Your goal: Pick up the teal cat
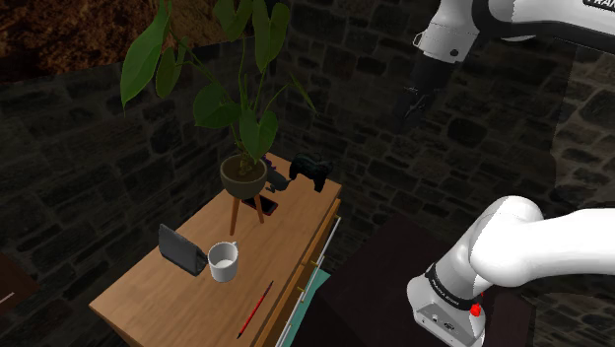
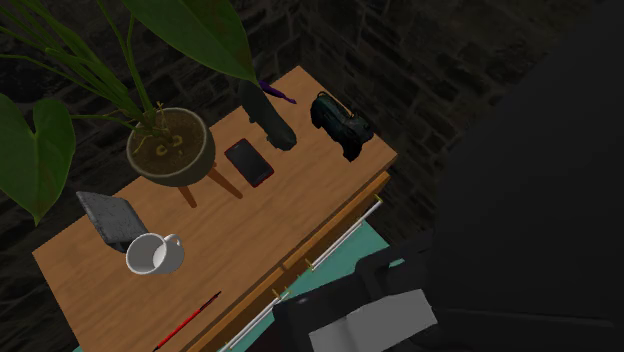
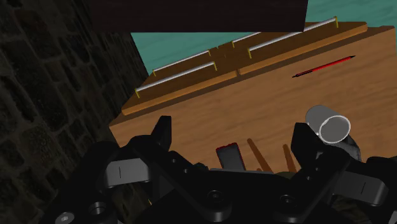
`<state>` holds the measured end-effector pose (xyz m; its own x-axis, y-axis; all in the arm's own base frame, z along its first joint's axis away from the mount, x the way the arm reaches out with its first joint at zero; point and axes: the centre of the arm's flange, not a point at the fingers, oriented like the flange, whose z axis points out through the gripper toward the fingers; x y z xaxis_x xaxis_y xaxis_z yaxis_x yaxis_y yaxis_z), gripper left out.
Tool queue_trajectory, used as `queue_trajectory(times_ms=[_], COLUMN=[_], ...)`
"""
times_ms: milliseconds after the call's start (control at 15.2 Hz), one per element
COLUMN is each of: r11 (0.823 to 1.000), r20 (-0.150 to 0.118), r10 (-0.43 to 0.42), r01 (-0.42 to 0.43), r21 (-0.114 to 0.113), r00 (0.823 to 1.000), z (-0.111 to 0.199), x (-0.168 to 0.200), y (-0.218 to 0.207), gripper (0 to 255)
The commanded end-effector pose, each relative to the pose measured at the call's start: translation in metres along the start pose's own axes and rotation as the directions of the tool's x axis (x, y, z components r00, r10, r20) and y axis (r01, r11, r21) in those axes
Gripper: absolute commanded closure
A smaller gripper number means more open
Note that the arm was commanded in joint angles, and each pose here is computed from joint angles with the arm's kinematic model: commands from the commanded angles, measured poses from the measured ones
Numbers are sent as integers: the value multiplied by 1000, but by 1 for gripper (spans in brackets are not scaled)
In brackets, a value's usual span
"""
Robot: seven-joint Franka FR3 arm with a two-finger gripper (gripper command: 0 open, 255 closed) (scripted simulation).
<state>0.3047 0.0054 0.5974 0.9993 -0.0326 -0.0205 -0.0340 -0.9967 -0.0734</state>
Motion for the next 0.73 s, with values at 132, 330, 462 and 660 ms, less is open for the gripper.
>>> queue_trajectory(times_ms=[132, 330, 462, 660], r11=[1000, 999, 999, 998], r20=[-3, -8, -12, -17], r10=[-12, -29, -41, -58], r01=[12, 29, 41, 59], r21=[6, 15, 20, 29], r00=[1000, 1000, 999, 998], z=[17, 42, 59, 84], x=[17, 42, 59, 85], y=[12, 29, 40, 56], gripper=[0, 0, 0, 0])
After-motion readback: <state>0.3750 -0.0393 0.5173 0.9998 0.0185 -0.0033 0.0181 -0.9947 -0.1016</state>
